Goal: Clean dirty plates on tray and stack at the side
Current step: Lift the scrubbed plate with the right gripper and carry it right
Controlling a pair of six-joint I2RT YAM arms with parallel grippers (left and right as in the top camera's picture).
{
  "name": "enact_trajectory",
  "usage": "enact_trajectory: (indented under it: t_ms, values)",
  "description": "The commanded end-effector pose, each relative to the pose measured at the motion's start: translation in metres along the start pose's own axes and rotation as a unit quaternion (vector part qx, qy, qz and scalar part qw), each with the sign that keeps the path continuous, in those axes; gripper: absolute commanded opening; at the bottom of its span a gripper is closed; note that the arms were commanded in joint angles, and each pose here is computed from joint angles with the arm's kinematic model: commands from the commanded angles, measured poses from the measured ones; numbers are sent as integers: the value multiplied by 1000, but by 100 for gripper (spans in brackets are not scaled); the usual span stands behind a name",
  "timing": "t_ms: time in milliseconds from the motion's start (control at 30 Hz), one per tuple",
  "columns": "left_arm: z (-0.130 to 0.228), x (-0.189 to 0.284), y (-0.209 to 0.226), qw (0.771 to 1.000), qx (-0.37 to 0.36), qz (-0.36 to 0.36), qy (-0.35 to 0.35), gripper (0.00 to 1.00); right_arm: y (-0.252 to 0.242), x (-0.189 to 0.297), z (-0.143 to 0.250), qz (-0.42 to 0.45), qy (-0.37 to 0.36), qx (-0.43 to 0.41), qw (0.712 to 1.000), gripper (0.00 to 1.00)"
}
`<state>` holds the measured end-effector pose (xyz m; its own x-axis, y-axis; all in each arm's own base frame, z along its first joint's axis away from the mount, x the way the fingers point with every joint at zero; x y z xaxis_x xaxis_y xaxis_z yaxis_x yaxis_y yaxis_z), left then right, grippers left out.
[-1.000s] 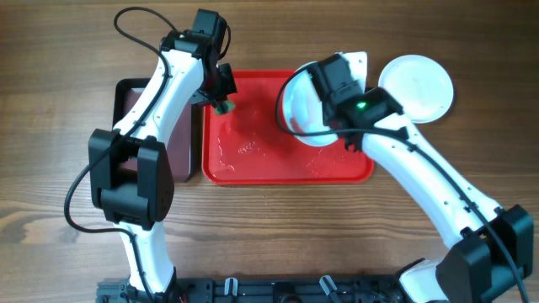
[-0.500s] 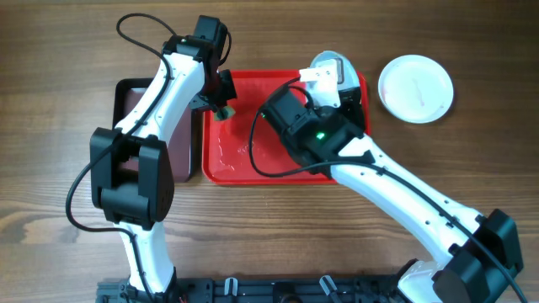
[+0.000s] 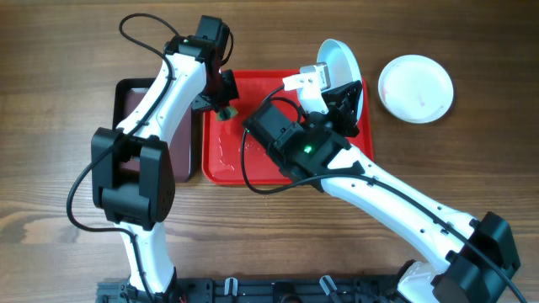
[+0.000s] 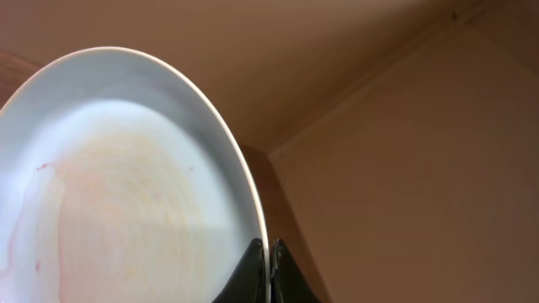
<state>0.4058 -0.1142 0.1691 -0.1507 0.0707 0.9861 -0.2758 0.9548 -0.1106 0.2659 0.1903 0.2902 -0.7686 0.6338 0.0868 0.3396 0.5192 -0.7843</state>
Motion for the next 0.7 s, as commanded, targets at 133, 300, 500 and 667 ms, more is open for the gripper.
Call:
enact_trajectory:
  t_ms: [133, 300, 500, 667]
  values:
    - [3, -2, -4, 1000, -6, 7, 6, 4, -9, 1, -3, 21, -7, -11, 1000, 4]
    - [3, -2, -4, 1000, -6, 7, 6, 4, -8, 1, -3, 15, -6, -13, 1000, 4]
    - [3, -2, -4, 1000, -6, 7, 6, 4, 15, 5, 5, -148, 35, 4, 988, 4]
    - [3, -2, -4, 1000, -7, 6, 6, 4, 6, -14, 10, -100, 52, 12, 994, 4]
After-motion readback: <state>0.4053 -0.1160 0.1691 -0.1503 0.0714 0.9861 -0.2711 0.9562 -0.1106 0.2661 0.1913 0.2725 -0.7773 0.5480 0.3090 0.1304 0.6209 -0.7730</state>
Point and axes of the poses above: each gripper's point midway between its finger pads, its own x axis back along the fingers, its own y axis along the line the jaws close on, z = x × y, the point moved 10 cm from there along x, back along the fingers, and after that the axes turned 3 degrees about x, right-handed, at the moved point
